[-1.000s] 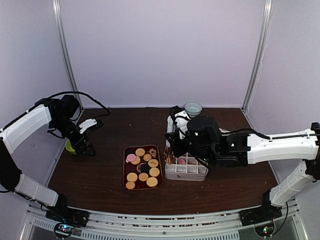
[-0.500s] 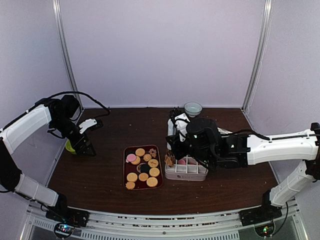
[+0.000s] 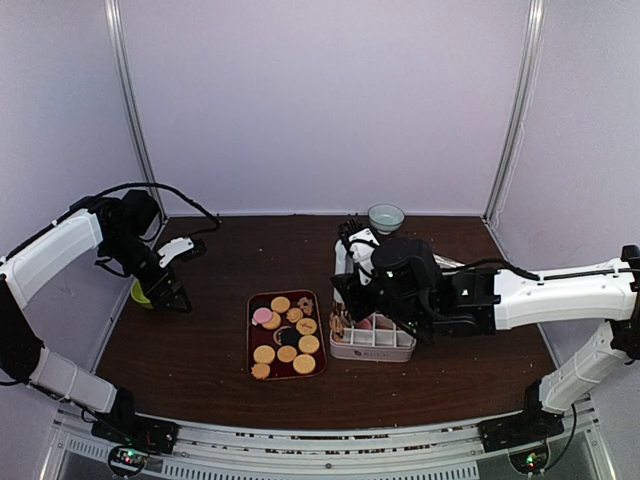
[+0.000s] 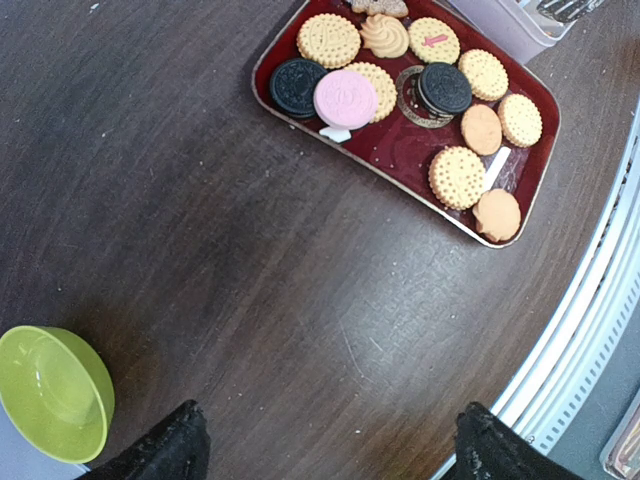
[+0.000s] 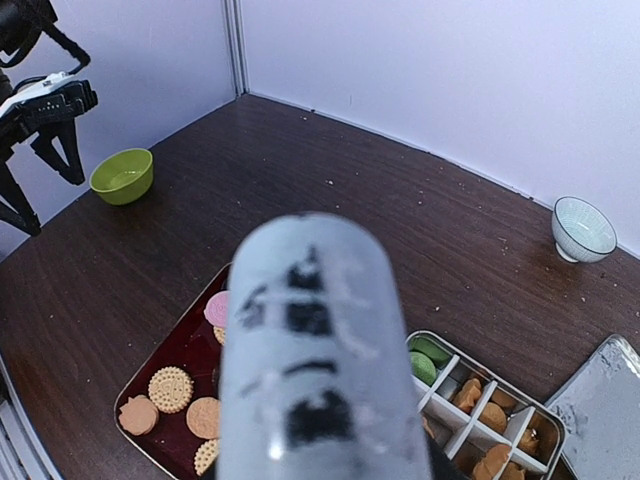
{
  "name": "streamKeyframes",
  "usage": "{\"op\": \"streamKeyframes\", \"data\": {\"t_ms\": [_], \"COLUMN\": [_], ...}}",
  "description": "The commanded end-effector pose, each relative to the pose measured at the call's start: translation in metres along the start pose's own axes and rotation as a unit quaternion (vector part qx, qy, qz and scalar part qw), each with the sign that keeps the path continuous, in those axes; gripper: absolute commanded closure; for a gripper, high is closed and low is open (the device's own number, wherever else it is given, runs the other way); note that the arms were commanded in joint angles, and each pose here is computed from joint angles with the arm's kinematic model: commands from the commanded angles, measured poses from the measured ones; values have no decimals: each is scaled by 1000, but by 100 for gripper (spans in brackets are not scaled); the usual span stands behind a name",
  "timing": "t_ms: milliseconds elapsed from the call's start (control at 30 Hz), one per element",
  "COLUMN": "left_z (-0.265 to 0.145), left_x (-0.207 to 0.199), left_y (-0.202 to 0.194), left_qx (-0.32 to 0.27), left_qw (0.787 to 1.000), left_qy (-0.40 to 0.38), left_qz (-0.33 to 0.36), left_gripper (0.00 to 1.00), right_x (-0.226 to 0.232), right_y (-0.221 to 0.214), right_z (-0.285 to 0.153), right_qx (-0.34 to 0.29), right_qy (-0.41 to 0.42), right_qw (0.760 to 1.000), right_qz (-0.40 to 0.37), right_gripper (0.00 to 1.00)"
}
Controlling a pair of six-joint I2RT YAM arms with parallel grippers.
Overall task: Pack the cookies
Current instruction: Place the fake cookies in the empty pocket of the box, then pick up the fake cookies from the plate.
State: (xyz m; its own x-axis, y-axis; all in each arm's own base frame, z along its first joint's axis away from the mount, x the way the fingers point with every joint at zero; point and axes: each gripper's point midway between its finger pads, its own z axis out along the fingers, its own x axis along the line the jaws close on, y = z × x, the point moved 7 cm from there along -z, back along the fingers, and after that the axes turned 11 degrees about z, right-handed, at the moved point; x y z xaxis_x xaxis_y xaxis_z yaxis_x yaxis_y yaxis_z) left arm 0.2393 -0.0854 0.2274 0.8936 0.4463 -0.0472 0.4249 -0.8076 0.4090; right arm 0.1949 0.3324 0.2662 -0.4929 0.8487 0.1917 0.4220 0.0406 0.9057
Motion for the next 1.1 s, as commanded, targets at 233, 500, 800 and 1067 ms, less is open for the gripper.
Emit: {"op": "streamKeyframes", "data": {"t_ms": [233,500,800,1067], "left_z": [-4,-3,-2,-3], "left_x": [-1,-1,-1,-2], "left_y": [-1,-4,-8,-9], "left_qx": [-8,0,0,0], "left_qw": [1000,1000,1000,1000], "left_qy": [5,14,12,14], "left_qz": [5,5,2,2], "left_gripper": [12,8,4,3], "right_x": [32,84,108,107], "right_y": [51,55,43,31], "right_z": [6,68,123,157], "right_qx": [-60,-49,-57,-50], "right_qy": [42,87,69,41], "right_qw": [997,995,996,998], "right_qz": [15,14,-4,-13], "right_gripper": [64,63,60,59]}}
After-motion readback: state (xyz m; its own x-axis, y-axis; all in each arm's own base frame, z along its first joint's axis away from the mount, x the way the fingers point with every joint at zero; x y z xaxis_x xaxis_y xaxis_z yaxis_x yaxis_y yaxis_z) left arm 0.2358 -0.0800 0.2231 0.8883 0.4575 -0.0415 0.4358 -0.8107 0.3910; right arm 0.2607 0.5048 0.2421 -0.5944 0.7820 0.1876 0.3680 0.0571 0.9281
